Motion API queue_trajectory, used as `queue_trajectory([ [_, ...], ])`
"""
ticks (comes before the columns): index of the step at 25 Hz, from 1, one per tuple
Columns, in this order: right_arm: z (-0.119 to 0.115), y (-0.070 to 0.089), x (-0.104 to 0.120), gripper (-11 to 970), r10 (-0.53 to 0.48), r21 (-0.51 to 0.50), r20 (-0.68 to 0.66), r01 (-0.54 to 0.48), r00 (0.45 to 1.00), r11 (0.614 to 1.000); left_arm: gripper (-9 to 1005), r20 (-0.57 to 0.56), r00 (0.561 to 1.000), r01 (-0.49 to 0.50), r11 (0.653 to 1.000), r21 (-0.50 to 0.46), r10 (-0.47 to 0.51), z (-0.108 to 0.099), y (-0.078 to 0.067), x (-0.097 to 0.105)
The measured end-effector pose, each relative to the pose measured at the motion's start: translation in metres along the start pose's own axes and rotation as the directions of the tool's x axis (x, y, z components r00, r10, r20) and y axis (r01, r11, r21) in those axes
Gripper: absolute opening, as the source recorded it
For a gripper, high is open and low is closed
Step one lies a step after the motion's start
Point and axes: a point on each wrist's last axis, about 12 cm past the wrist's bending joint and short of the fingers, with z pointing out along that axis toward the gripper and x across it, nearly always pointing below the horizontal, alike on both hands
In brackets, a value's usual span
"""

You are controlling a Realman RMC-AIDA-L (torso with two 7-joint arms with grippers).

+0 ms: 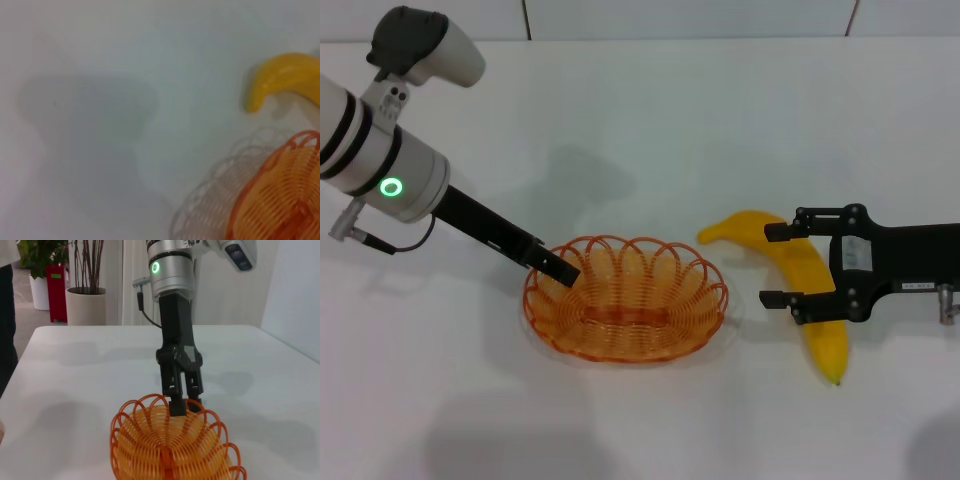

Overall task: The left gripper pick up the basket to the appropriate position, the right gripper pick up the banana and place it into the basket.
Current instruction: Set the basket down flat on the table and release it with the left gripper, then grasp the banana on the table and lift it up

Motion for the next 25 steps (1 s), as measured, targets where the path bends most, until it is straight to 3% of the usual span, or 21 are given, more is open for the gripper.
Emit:
queue_trajectory([
  [6, -0.001, 0.001, 0.001, 732, 0.004, 0.002, 0.001, -0.004, 1.0, 1.0, 677, 0.022, 1.0, -0.013, 1.0, 0.003, 0.013, -0.005, -0.001, -0.001],
  [10, -0.003, 0.0, 0.001, 731, 0.007, 0.014, 0.009, -0.007, 1.0, 1.0, 781, 0.071, 0.996, -0.061, 0.997, 0.04, 0.058, -0.022, -0.006, 0.012],
  [13, -0.005, -0.001, 0.001, 731, 0.013, 0.032, 0.021, -0.014, 1.0, 0.999, 863, 0.161, 0.983, -0.102, 0.994, 0.048, 0.093, -0.042, -0.008, 0.034],
  [17, -0.009, 0.001, 0.003, 730, 0.023, 0.044, 0.023, -0.024, 0.999, 0.999, 859, 0.252, 0.96, -0.132, 0.991, 0.008, 0.125, -0.059, -0.007, 0.066],
  [21, -0.012, 0.003, 0.006, 729, 0.032, 0.053, 0.023, -0.034, 0.999, 0.998, 858, 0.332, 0.926, -0.187, 0.982, -0.014, 0.181, -0.063, -0.003, 0.104],
  [25, -0.016, 0.003, 0.008, 729, 0.043, 0.082, 0.034, -0.046, 0.998, 0.996, 858, 0.453, 0.837, -0.32, 0.946, -0.048, 0.307, -0.054, -0.002, 0.144],
])
